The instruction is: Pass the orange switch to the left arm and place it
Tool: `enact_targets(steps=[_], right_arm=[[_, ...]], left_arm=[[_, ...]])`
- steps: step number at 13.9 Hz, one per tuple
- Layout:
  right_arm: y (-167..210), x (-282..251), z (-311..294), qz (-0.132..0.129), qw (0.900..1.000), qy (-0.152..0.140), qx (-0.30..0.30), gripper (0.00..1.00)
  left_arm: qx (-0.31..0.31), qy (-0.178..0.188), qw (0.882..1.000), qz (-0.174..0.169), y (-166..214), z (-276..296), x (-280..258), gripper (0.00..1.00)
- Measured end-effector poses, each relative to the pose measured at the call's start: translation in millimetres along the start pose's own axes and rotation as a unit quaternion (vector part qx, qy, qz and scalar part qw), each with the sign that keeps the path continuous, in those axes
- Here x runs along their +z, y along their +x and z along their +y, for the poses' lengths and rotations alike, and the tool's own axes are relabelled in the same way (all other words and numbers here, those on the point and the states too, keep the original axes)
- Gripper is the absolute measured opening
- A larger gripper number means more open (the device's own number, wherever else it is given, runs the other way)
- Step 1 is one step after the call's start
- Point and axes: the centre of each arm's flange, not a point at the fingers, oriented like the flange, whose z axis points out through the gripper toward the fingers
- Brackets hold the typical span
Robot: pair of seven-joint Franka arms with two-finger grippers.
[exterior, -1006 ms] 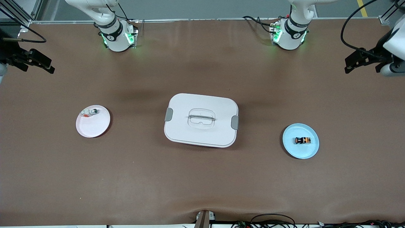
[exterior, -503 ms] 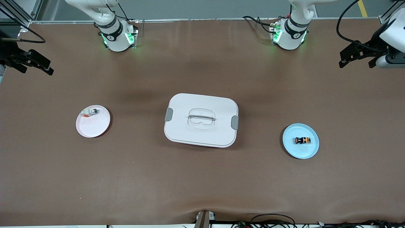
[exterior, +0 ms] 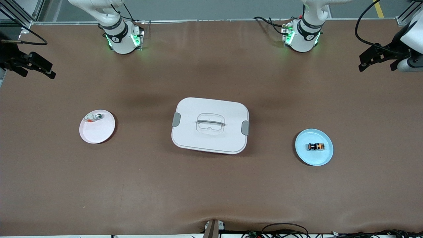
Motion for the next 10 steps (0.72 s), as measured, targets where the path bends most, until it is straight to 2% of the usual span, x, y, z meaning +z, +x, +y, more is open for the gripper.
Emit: enact_targets(steps=[5,10], right_arm=[[0,0,-2,0.0,1.0,0.0,-0.002,1.0],[-2,0,-18,0.0,1.0,0.0,-0.018,1.0]], left_arm=[[0.0,-0.001,1.0,-0.005,9,0,6,1.0],[-0.001,-0.004,1.0,0.006,10,-1,-4,1.0]])
